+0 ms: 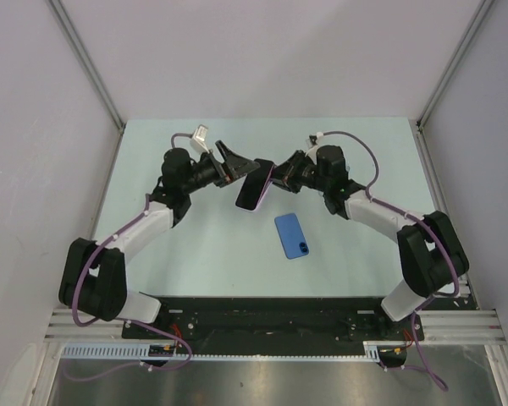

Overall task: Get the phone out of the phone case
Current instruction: Remove the phone case from the phone.

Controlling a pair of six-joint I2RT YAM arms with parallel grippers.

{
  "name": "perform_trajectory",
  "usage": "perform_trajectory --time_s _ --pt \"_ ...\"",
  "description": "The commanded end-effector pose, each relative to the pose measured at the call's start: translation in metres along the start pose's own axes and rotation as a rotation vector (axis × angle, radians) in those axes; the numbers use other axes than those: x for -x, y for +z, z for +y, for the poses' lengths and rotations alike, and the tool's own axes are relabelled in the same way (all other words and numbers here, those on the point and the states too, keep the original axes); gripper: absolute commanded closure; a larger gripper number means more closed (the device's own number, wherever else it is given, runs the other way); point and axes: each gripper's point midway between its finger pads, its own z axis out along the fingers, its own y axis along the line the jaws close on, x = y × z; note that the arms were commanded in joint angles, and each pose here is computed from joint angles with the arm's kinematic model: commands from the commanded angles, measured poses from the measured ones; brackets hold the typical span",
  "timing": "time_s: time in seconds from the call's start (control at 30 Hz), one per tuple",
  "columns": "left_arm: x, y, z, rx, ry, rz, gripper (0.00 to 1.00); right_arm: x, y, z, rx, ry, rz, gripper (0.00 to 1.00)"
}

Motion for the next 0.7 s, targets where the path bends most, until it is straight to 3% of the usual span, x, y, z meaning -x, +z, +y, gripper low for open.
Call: perform_trajectory --time_s 0.0,0.17,0.3,0.5,0.67 --pt "0.036 -0.006 0.007 0.158 0.119 -0.102 0.00 0.021 0.007 -0.040 -0.246 -0.088 -0.014 1.00" --pt "0.039 -0.004 0.037 0.326 0.162 -0.083 0.00 0.032 0.025 -0.073 -0.472 -0.170 0.040 1.00" --pt "0.018 -0.004 0.069 0.490 0.157 0.022 0.05 0.041 0.039 -0.091 -0.606 -0.245 0.047 1.00" --pt "-0.001 0.007 0.094 0.577 0.152 0.154 0.12 0.054 0.049 -0.109 -0.865 -0.417 0.104 1.00" --pt "-0.008 -0.002 0.121 0.673 0.067 0.181 0.14 0.054 0.061 -0.135 -0.991 -0.458 0.176 1.00"
